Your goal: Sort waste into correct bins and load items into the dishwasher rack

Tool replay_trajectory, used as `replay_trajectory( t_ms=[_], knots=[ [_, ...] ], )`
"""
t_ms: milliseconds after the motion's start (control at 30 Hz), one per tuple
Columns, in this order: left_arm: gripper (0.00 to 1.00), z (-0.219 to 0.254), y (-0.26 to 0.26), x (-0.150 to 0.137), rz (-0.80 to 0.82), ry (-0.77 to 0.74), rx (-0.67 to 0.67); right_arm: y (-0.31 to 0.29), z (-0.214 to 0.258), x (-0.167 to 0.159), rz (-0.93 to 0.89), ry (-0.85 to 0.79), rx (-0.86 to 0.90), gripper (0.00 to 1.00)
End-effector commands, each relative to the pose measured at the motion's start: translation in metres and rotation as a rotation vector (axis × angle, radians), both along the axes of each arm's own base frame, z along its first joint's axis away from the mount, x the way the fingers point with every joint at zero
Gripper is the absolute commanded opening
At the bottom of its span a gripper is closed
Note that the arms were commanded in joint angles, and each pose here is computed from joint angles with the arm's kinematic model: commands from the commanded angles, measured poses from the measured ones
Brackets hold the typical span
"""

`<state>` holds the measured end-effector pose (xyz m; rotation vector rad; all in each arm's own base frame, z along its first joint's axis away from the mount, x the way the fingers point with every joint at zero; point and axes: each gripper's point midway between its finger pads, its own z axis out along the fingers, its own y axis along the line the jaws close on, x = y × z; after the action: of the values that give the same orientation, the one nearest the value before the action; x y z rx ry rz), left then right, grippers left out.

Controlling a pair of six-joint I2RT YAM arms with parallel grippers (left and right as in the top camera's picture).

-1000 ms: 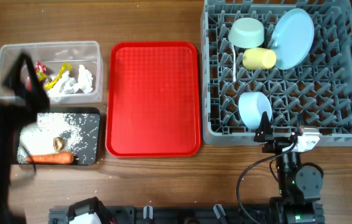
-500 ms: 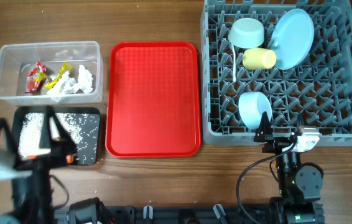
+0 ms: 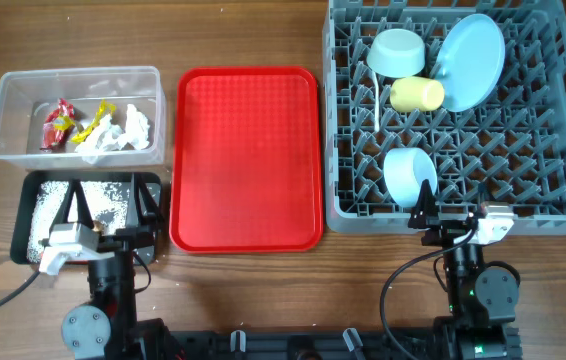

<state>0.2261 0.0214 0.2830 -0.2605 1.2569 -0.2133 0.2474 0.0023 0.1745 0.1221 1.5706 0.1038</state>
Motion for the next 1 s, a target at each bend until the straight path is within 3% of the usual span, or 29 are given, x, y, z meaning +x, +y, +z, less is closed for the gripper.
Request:
replay_trajectory(
  t_ms=[0,533,700,800,967],
  knots=[
    [1.0,-0.005,-0.001,-0.001,-0.013,0.005,-0.036,0.002,0.002,0.0,0.012,-0.01,-0.011,1.0],
    [1.0,-0.084,-0.014,0.019,-0.078,0.189,-0.096,0.002,0.002,0.0,0.012,-0.01,-0.011,1.0],
    [1.0,-0.127,-0.016,0.02,-0.078,0.363,-0.102,0.002,0.002,0.0,0.012,-0.01,-0.011,1.0],
    [1.0,-0.127,-0.015,0.02,-0.057,0.367,0.043,0.002,0.002,0.0,0.012,-0.01,-0.012,1.0],
    [1.0,-0.126,-0.015,0.02,-0.055,0.367,0.058,0.002,0.002,0.0,0.012,-0.01,-0.011,1.0]
  ],
)
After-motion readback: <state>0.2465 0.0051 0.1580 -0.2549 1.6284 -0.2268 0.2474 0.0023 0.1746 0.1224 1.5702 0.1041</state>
